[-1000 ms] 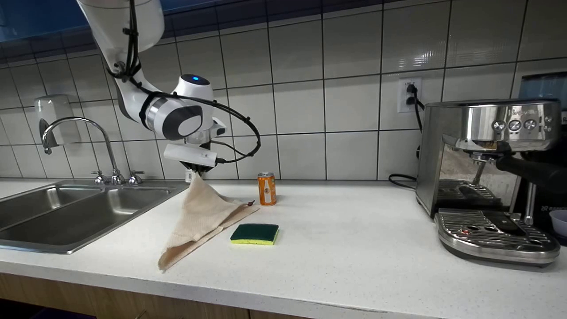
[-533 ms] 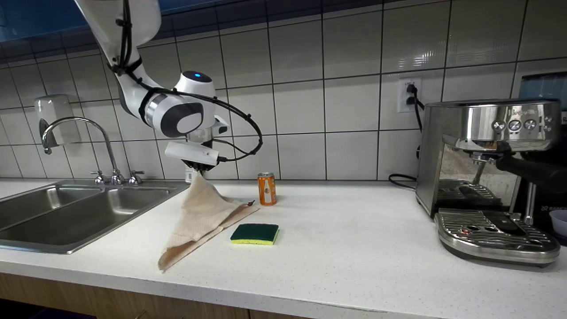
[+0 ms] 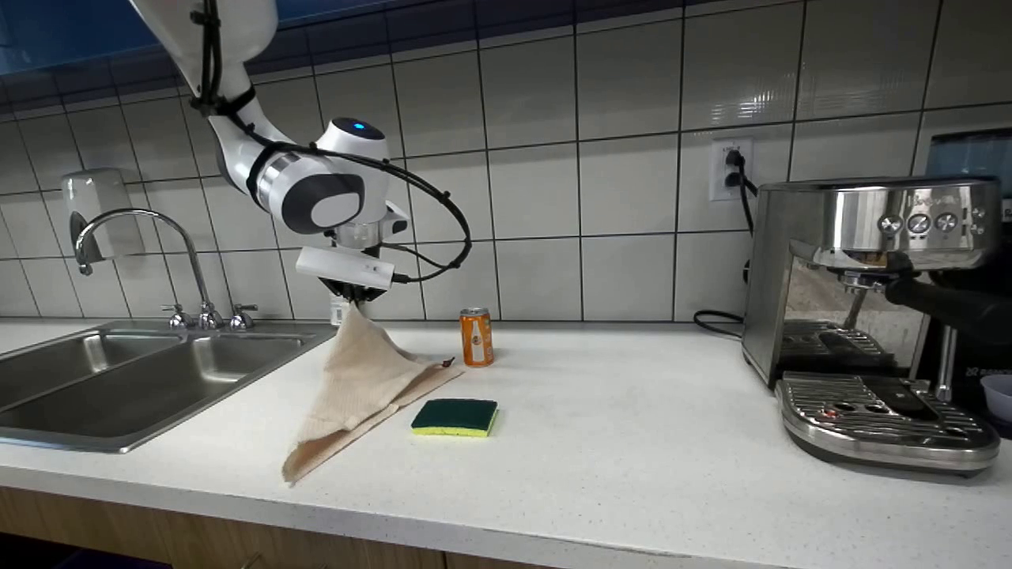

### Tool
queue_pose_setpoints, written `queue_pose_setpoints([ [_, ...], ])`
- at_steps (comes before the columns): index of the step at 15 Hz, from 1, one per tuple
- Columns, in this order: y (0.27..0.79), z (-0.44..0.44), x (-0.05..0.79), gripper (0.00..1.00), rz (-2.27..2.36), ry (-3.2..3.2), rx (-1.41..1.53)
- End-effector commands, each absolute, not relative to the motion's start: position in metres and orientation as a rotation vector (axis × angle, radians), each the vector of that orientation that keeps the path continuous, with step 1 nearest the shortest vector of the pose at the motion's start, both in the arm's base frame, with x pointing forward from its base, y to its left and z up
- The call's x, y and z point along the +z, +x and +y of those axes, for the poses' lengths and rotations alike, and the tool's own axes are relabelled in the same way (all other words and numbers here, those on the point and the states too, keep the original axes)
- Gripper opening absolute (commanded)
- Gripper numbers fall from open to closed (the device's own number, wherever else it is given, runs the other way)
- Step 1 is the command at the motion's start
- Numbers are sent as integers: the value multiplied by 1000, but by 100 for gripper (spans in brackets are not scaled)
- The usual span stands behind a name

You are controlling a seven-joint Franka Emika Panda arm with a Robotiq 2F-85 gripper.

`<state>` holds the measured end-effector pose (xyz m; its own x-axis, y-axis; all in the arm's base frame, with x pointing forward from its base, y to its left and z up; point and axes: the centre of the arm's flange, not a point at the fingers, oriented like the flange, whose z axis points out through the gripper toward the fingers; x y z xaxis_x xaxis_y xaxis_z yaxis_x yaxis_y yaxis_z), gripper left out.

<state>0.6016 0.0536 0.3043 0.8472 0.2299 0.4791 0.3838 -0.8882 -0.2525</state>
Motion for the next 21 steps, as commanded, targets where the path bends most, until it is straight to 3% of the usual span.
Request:
queue_pose_setpoints([
  [1,587,38,313,1,-496,-2674,-589],
  [21,532,14,321,1,-394,-2700,-458],
])
